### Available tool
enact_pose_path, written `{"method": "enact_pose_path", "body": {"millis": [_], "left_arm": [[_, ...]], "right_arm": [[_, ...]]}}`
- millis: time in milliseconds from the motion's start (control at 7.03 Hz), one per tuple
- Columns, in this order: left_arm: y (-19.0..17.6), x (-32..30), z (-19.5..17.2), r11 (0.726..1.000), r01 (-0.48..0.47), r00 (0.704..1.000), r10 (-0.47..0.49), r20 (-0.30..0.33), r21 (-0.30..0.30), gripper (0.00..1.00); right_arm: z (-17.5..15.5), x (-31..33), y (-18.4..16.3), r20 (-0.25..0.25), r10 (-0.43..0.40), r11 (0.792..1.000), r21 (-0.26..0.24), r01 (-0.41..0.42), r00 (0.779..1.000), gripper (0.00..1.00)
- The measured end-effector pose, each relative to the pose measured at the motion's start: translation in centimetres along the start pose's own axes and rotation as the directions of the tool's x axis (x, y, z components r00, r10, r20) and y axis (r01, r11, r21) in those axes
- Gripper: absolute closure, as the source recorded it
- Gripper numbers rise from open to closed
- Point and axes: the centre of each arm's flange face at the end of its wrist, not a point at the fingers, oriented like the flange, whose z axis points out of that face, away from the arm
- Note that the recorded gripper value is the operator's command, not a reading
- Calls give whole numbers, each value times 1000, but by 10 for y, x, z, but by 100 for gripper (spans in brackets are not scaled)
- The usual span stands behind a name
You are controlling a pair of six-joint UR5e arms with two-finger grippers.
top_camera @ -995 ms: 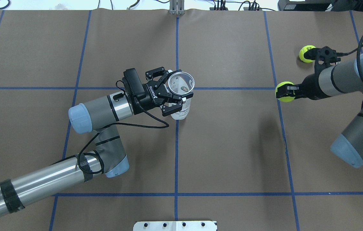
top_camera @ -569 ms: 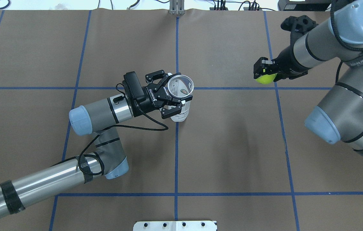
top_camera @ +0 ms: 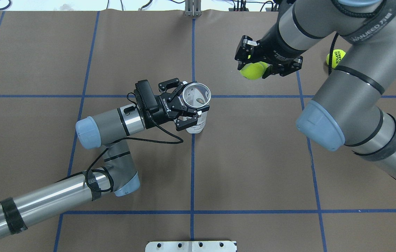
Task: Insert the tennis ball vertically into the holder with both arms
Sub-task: 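Grasp the yellow ball with the right gripper and carry it over the can, then lower the ball into the can opening and open the right gripper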
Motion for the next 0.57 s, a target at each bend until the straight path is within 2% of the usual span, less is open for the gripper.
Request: {"method": "enact_pose_path", "body": {"millis": [284,569], "left_arm": [[1,2,-1,1000,2,1000,-2,-4,4,15],[1,3,-1,1000,3,1000,-3,-7,9,15]], "right_arm": [[-8,-53,29,-4,42,999,-4,-42,999,27],[8,-85,51,-46,34,999,14,-33,998,15]]}}
